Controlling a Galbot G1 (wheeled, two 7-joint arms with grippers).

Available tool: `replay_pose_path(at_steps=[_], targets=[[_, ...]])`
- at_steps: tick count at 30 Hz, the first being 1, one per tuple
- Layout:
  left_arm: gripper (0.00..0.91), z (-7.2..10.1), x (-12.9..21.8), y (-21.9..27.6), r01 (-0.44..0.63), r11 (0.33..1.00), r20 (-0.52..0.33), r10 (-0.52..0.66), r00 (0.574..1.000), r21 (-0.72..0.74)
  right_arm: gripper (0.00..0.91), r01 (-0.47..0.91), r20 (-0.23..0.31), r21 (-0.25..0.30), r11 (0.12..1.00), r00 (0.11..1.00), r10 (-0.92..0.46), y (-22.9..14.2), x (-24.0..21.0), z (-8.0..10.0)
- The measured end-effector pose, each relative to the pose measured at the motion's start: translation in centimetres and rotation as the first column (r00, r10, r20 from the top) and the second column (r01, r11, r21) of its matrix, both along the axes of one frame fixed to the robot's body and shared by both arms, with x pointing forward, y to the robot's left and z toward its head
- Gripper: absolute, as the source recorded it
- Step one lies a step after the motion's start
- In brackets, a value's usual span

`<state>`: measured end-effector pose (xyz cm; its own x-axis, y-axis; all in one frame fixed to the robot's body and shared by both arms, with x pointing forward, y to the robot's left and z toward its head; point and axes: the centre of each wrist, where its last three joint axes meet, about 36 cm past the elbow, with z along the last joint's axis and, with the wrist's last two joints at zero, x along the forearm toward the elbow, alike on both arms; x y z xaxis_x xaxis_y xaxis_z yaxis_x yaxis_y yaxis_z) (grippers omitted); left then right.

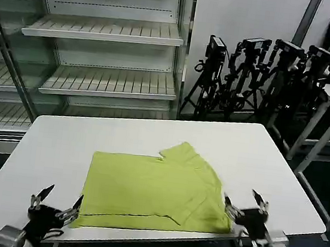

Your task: Fold and organize the clothes.

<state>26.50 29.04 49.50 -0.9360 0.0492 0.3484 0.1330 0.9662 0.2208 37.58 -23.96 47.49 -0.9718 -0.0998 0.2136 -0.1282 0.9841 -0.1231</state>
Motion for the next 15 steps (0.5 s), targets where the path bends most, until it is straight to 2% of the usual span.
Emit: replay_pose_path(at_steps=[8, 15], targets=[[0.907, -1.8, 6.2, 1.8, 0.031, 0.999, -0.014, -0.03, 0.999, 0.014, 0.907, -0.035, -0.008, 0.017, 0.999, 0.999, 0.035, 4.8, 9.7, -0.5], [0.907, -2.7, 11.9, 3.2, 0.051, 0.999, -0.031, -0.05, 0.998, 0.014, 0.907, -0.036, -0.057, 0.006, 0.999, 0.998, 0.036, 7.9, 16.6, -0.8]])
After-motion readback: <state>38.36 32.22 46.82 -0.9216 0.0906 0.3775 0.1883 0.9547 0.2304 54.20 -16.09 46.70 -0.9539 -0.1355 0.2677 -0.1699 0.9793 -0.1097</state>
